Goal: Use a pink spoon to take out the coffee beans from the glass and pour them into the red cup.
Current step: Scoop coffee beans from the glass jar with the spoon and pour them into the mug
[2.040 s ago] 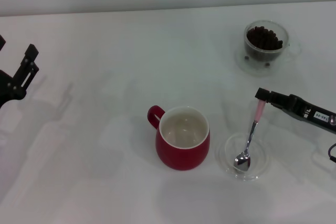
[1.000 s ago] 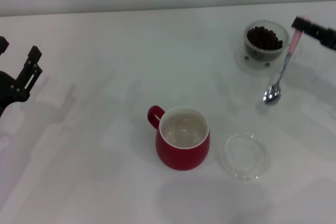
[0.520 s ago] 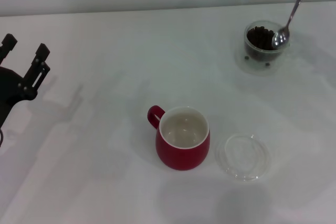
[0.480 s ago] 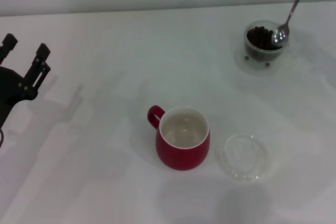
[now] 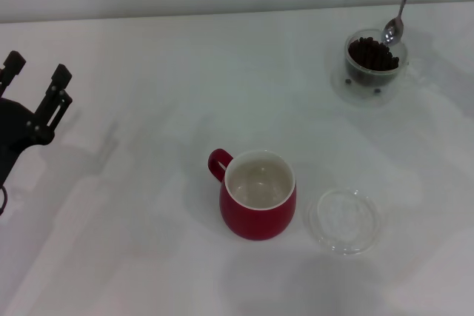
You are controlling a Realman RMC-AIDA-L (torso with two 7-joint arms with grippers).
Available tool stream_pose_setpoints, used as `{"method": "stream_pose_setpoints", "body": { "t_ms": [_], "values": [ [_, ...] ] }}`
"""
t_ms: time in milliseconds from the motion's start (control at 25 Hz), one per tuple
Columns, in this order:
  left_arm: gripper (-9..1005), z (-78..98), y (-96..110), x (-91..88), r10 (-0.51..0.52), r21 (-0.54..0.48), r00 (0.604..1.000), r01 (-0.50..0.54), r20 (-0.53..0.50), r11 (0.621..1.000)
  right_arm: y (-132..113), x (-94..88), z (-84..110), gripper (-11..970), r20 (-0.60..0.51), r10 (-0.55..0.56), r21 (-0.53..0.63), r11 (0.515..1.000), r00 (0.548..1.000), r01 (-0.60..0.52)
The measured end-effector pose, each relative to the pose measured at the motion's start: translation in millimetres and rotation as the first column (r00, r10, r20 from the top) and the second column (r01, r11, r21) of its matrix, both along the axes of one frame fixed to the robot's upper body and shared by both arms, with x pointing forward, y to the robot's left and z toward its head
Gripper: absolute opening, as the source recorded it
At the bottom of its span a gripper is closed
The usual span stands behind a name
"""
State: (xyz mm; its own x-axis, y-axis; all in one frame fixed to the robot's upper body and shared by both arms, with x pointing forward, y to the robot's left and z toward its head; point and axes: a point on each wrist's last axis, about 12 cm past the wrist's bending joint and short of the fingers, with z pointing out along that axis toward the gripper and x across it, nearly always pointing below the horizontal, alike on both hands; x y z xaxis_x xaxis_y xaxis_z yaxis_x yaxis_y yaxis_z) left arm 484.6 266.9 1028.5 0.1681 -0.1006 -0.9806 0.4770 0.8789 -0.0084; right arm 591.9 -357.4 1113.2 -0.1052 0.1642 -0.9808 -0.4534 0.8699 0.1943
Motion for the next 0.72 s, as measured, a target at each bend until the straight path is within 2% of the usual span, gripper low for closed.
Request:
{"method": "stream_pose_setpoints", "body": {
  "t_ms": [280, 720],
  "values": [
    [684, 0.9, -2, 0.5, -0.005, -0.007, 1.000, 0.005, 0.004, 1.000, 3, 3.1, -12.5, 153, -0.005, -0.037, -0.098, 0.994, 0.999, 0.036],
    [684, 2.2, -3, 5.2, -0.010, -0.001, 1.000, 0.010, 0.003, 1.000, 15, 13.2, -24.5, 152, -0.028, -0.070, -0.178, 0.982, 0.997, 0.064]
  ]
}}
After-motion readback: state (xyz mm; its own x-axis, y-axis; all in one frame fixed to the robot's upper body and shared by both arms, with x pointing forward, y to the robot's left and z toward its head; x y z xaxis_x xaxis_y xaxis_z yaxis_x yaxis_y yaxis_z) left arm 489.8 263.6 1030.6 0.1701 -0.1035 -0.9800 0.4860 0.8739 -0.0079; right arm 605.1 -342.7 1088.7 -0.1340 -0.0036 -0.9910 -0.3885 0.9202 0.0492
